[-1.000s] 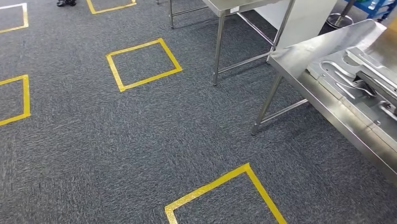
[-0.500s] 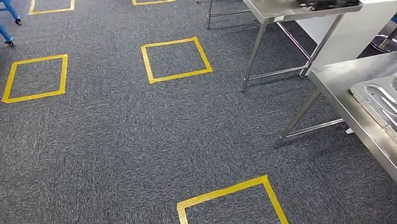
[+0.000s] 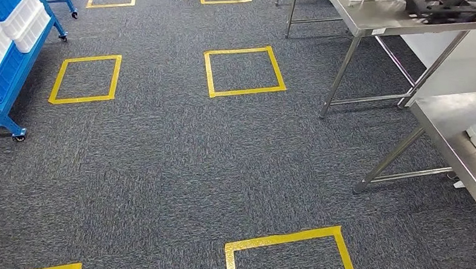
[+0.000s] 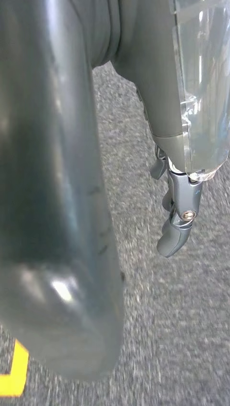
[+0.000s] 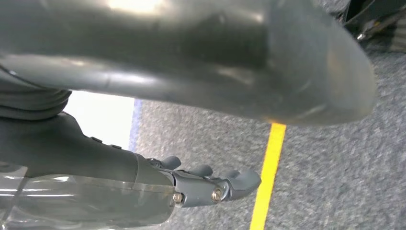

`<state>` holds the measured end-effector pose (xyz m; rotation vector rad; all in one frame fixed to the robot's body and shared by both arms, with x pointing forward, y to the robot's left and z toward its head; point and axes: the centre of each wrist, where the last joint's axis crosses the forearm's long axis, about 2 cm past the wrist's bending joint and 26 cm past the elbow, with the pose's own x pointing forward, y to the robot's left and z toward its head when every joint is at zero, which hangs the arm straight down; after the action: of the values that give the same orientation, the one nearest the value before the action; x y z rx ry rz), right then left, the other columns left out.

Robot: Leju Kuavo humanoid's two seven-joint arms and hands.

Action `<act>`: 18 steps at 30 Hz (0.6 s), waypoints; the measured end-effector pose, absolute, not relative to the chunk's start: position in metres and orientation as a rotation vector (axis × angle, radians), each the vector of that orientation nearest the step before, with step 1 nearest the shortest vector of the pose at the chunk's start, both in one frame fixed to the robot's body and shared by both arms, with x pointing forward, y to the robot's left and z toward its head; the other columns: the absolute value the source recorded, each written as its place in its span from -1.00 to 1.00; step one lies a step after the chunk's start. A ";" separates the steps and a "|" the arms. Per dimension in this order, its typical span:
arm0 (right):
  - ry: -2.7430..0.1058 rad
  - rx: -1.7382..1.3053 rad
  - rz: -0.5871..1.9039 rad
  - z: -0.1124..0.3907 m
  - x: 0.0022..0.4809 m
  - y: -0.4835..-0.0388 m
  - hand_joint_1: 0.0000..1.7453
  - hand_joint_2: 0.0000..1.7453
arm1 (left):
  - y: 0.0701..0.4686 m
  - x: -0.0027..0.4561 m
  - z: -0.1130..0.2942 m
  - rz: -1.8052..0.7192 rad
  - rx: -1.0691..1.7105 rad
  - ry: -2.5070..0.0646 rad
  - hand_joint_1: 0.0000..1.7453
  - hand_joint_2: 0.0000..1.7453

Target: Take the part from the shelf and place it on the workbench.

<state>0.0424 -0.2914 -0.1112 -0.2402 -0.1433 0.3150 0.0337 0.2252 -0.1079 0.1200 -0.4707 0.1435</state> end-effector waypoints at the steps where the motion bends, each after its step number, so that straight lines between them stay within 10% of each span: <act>1: -0.143 -0.240 0.315 -0.111 0.042 -0.291 -1.00 -1.00 | 0.225 0.034 -0.108 0.144 0.120 -0.471 -1.00 -1.00; 18: -0.139 -0.236 0.326 -0.111 0.043 -0.288 -1.00 -1.00 | 0.227 0.034 -0.108 0.139 0.121 -0.467 -1.00 -1.00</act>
<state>0.0426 -0.2878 -0.1112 -0.2360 -0.1394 0.3256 0.0344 0.2268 -0.1080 0.1211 -0.4667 0.1390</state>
